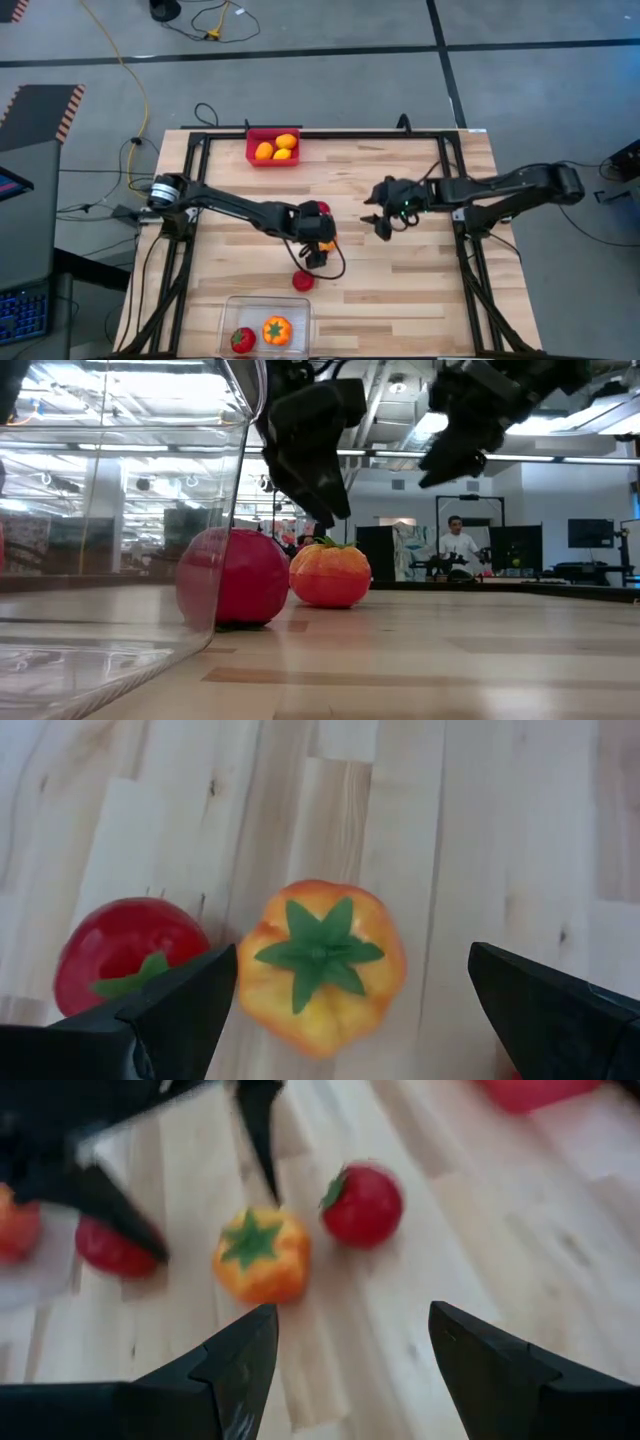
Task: Sort produce into baskets
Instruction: Put the orange tomato into the transparent bin
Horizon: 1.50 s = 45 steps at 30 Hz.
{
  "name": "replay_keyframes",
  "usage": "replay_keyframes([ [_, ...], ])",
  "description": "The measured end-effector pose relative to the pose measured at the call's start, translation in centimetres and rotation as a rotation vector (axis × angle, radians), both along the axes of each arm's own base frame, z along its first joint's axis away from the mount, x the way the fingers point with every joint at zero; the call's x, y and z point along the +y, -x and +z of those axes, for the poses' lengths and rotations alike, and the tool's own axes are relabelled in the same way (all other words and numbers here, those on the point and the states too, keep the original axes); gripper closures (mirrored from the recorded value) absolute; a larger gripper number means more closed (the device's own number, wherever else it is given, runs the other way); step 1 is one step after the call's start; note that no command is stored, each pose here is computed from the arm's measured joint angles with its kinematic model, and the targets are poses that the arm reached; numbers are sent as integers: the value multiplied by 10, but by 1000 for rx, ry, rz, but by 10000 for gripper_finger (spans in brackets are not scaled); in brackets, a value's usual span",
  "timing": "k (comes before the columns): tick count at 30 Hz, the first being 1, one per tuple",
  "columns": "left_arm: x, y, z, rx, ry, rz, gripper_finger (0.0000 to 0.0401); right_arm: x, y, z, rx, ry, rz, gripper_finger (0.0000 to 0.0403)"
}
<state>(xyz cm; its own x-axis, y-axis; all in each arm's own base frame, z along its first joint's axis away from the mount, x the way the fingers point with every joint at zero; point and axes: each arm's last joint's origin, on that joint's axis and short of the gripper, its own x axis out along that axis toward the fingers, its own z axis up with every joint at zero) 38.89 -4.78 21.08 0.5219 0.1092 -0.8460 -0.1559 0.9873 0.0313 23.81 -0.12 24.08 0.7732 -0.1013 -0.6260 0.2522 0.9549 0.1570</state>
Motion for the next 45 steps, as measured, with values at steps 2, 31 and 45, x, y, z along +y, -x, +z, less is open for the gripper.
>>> replay_keyframes([
  [2, 0, -2, -5, 12, -8, -11, 17, 7, 0, -11, -10, 9, 18, 117],
  [31, 17, 1, -26, 41, -22, 44, 17, 37, 4, -38, -154, 19, 119, 117],
  [45, 18, -10, -53, 71, -52, 27, 17, 37, 4, -38, -157, 18, 120, 117],
])
